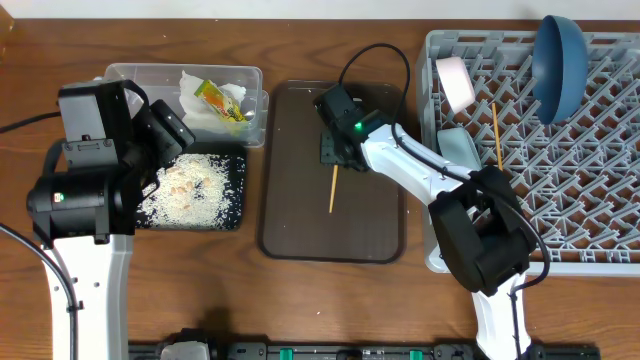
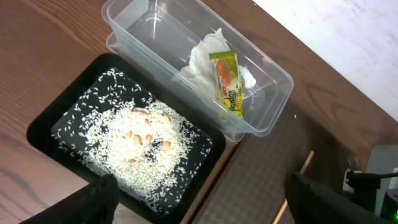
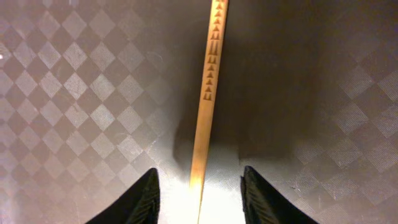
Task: Sort waste into correct bins and load items into the dishwasher rack
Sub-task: 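Reach the right gripper to the second chopstick and grasp it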
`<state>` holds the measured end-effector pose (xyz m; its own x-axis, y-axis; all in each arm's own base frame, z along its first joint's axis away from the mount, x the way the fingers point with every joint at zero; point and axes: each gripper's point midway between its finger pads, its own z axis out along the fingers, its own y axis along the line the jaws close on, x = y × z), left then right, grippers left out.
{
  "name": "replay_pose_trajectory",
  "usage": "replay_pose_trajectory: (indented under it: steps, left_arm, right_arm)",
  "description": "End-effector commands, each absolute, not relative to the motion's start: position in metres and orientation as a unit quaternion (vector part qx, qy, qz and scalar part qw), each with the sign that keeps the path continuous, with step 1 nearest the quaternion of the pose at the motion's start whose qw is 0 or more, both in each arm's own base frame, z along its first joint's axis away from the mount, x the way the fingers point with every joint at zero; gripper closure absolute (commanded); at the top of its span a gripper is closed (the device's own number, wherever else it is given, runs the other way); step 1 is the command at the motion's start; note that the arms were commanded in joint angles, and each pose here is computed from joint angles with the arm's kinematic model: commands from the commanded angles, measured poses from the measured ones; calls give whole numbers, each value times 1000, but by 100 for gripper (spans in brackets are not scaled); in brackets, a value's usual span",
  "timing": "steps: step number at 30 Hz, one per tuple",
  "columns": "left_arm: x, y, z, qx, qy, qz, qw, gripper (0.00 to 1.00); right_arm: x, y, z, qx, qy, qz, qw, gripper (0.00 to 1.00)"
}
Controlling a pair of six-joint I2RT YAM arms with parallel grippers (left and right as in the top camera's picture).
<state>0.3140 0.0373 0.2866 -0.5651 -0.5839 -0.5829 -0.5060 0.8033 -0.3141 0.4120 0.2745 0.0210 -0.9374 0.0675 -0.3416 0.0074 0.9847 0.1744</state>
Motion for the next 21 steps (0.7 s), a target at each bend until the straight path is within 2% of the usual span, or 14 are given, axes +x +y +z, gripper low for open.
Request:
replay_pose_trajectory:
  steps: [1,8,15,21]
  left_arm:
    - [315,41,293,-313,879,-51,357,12]
    - [315,41,293,-313,879,-51,357,12]
    - [315,41,293,-313,879,-51,357,12]
    - [315,41,293,-313,879,-51,357,12]
  right_arm:
    - [408,278,6,24,983,74,168,63]
    - [403,279,-8,24,985,66,156,75]
    - [394,277,-11,25,988,66,136,98]
    - [397,277,-4,8,989,69,131,99]
